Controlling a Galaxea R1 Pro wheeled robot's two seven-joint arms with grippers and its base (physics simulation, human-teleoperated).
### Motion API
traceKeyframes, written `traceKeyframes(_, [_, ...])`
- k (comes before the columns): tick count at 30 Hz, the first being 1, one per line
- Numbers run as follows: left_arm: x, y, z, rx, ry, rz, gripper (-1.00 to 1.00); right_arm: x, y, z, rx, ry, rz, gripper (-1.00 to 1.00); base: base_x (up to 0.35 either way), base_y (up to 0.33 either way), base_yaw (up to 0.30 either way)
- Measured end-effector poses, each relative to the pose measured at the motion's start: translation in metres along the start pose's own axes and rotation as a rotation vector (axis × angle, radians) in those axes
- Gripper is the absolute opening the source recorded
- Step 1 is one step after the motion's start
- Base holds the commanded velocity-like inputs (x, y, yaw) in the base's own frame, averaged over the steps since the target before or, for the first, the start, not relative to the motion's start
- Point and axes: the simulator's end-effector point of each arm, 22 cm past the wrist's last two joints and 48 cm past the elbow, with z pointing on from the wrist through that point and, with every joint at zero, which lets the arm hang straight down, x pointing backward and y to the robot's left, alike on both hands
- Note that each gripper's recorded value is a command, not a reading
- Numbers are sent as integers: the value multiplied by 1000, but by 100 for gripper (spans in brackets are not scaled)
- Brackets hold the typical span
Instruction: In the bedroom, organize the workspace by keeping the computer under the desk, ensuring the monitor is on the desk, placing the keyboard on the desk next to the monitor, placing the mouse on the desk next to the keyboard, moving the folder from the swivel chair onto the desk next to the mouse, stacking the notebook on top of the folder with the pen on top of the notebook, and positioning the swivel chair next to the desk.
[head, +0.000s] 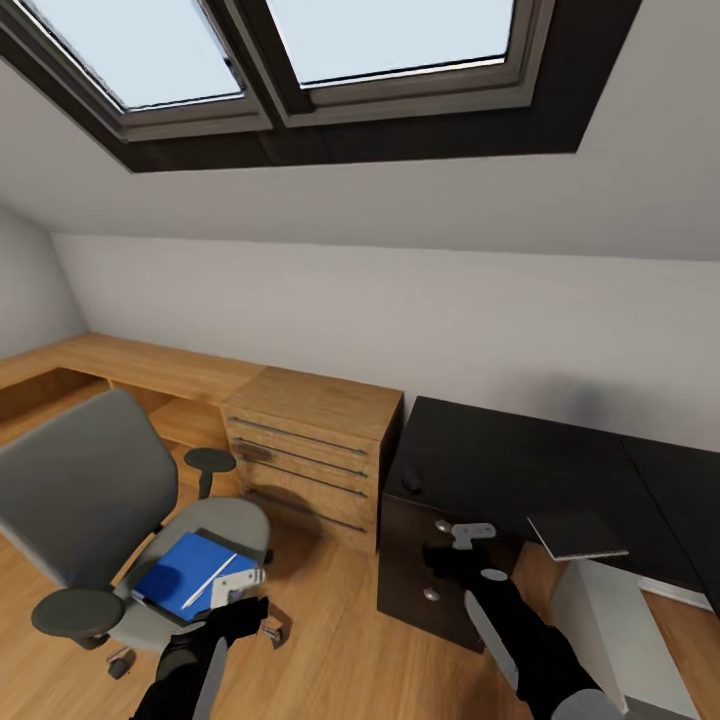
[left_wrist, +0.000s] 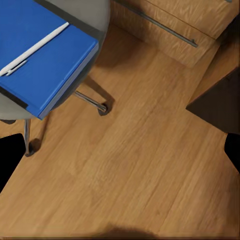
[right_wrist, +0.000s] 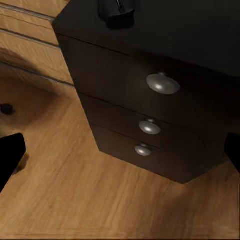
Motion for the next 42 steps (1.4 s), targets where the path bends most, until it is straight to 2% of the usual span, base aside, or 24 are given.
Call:
traceKeyframes(1, [-1,-1,-1,4,6,-5,100,2,3,-2,-1,24,-13,100,15,0,0])
traceKeyframes(5, [-4,-2,-3,8,11,-7,100,4,4,-4,1,42,-28,100,9,0,0])
traceKeyframes(10, [-7,7,-2,-2,9,-3,100,-1,-2,-5,10,30,-36,100,3,0,0])
traceKeyframes(13, [-9,15,-2,-12,4,3,100,-3,-14,-5,26,21,-44,100,1,0,26])
traceKeyframes(18, [-7,15,-1,-10,12,4,100,-5,-18,-5,38,11,-46,100,44,0,133])
traceKeyframes(33, [-1,16,2,-14,23,4,100,0,-23,-3,50,17,-50,100,280,-75,225])
traceKeyframes(42, [1,17,4,-18,28,5,100,5,-34,-1,61,26,-59,100,317,-150,179])
